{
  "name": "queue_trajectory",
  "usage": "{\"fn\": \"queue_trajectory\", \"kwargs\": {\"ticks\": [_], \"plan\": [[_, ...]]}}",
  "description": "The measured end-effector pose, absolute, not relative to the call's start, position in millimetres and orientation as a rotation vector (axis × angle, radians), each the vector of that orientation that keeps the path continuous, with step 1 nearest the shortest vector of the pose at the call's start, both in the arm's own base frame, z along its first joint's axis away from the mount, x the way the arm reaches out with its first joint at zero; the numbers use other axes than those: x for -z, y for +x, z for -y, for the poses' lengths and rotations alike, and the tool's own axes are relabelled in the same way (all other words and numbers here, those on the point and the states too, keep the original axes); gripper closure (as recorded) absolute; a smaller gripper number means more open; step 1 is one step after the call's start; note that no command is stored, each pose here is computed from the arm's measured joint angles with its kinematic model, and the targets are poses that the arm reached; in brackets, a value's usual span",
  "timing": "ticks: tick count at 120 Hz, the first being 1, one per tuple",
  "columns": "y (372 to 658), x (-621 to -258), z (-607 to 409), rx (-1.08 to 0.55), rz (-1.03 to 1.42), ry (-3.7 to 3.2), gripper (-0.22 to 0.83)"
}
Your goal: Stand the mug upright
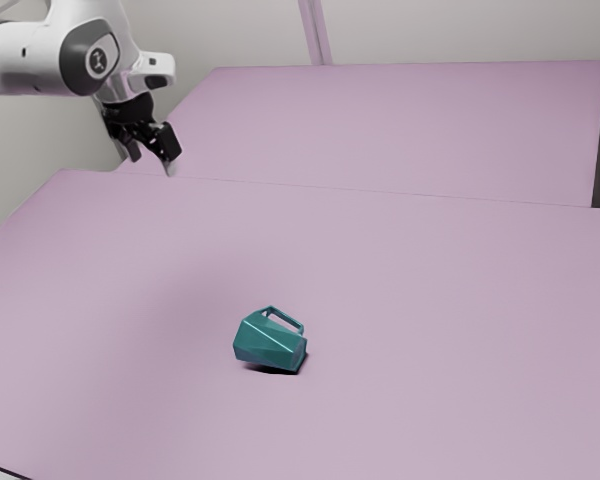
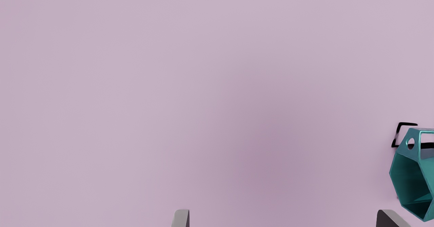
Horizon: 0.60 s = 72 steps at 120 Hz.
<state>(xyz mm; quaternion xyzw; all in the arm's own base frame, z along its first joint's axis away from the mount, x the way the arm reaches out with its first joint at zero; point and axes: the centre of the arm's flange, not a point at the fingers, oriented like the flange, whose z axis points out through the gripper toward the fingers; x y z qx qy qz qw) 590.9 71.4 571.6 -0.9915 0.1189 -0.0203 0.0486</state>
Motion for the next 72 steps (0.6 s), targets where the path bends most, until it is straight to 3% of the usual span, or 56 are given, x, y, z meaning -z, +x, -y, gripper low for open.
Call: {"fn": "queue_trajectory", "kwargs": {"ticks": [16, 72], "plan": [[575, -563, -73, 0.065, -0.346, -3.069, 0.00], [533, -440, -102, -0.068, 0.011, -3.483, 0.00]]}}
